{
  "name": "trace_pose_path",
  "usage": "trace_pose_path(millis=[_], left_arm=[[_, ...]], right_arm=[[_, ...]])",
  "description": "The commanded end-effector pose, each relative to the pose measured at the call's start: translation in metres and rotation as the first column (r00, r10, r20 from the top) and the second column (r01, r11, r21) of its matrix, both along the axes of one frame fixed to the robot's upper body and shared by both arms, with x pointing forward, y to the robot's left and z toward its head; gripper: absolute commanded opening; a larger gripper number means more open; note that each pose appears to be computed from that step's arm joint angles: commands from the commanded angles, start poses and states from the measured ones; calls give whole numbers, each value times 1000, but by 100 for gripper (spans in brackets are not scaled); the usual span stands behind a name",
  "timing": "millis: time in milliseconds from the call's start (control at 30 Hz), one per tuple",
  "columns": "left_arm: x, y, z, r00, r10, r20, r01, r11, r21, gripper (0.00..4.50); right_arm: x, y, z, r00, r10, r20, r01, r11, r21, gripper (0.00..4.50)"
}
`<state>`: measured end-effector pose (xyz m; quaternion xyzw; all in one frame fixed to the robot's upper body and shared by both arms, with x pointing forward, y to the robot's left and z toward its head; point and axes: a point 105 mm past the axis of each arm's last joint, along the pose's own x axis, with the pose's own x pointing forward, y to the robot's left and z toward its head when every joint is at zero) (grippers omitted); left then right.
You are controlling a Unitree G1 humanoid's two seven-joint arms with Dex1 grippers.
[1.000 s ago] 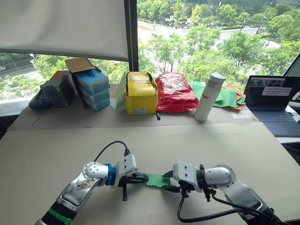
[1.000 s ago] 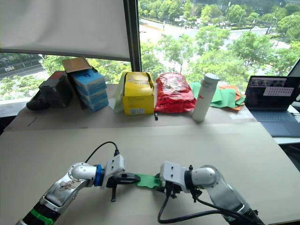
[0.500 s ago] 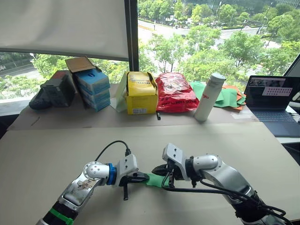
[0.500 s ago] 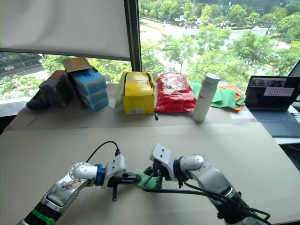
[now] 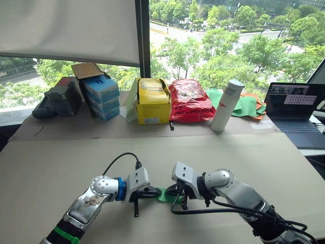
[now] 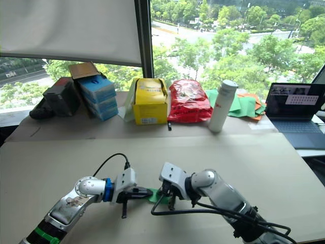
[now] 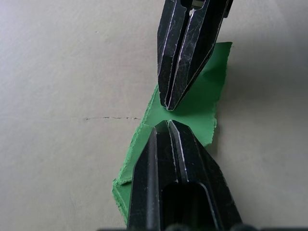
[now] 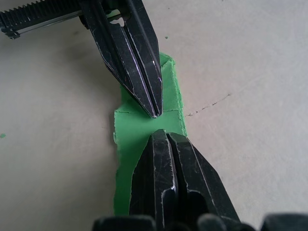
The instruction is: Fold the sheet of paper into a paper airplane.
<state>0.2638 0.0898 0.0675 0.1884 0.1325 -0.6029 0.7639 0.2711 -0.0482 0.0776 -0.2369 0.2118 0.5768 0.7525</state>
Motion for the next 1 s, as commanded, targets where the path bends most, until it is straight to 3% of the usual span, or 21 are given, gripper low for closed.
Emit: trace_pose_path(millis=[33, 333, 433, 600, 1000], left_arm=[[-2, 2, -1, 1000, 3, 2, -3, 1000, 14, 0], [1, 2, -1, 1000, 5, 5, -5, 1000, 11, 0], [2, 2, -1, 1000, 7, 9, -7, 1000, 19, 0], [14, 7, -2, 998, 40, 44, -43, 998, 47, 0], [11, 8, -8, 998, 34, 43, -37, 997, 70, 0]], right_arm=[[8, -27, -28, 991, -120, -61, 112, 986, -126, 1], [11, -12, -8, 995, -95, -33, 93, 995, -41, 1], [14, -18, -14, 993, -115, -26, 112, 990, -81, 1], [-1, -33, -33, 990, -104, -97, 86, 981, -175, 1], [-8, -51, -46, 984, -131, -117, 100, 966, -239, 1]])
